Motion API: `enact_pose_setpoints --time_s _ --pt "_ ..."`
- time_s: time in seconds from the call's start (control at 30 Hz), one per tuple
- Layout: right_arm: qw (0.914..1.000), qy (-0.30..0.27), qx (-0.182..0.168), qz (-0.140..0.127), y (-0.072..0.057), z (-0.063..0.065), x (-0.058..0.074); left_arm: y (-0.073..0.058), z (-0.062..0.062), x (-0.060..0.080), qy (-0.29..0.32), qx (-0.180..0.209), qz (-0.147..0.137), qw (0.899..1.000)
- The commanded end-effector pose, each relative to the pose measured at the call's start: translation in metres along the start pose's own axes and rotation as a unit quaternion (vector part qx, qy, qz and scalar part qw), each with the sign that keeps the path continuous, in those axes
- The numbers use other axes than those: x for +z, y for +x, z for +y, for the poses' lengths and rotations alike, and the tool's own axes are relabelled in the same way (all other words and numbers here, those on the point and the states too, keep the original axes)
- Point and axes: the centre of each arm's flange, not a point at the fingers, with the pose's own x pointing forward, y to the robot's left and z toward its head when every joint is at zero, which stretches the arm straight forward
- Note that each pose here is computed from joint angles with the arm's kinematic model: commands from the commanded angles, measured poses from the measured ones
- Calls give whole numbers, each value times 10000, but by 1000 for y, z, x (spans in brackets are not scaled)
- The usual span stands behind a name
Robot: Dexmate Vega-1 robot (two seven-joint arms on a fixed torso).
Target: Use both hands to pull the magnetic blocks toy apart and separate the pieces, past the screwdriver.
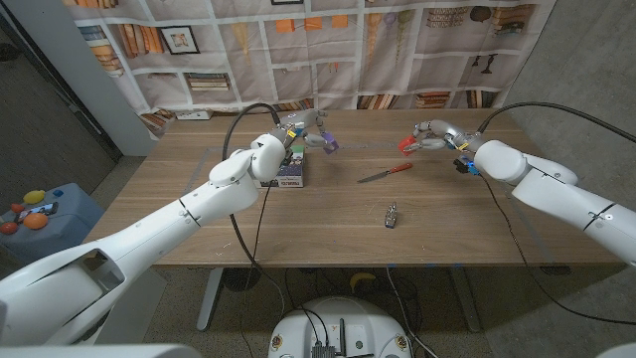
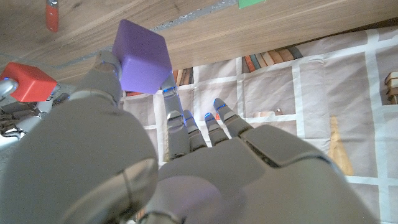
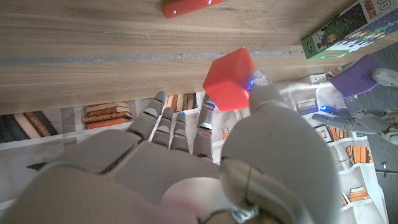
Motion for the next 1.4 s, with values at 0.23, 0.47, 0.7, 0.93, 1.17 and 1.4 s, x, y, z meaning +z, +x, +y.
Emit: enact_pose_setpoints --time_s 0.23,0.47,0.7,0.93,1.17,1.4 --pt "9940 -921 279 511 -3 7 7 -4 -18 7 648 -200 137 9976" --pt "9921 -1031 368 618 -4 11 8 -3 -26 8 721 -297 137 9969" --pt "9875 -1317 491 710 -6 16 10 -2 -35 10 698 -424 97 9966" --pt "9798 -1633 721 897 -4 21 15 0 -45 7 629 -524 84 9966" --pt "9703 -1959 892 1099 -1 26 18 1 -54 7 609 -592 154 9963" --pt "9648 -2155 948 1174 3 32 19 2 -60 5 666 -609 174 9958"
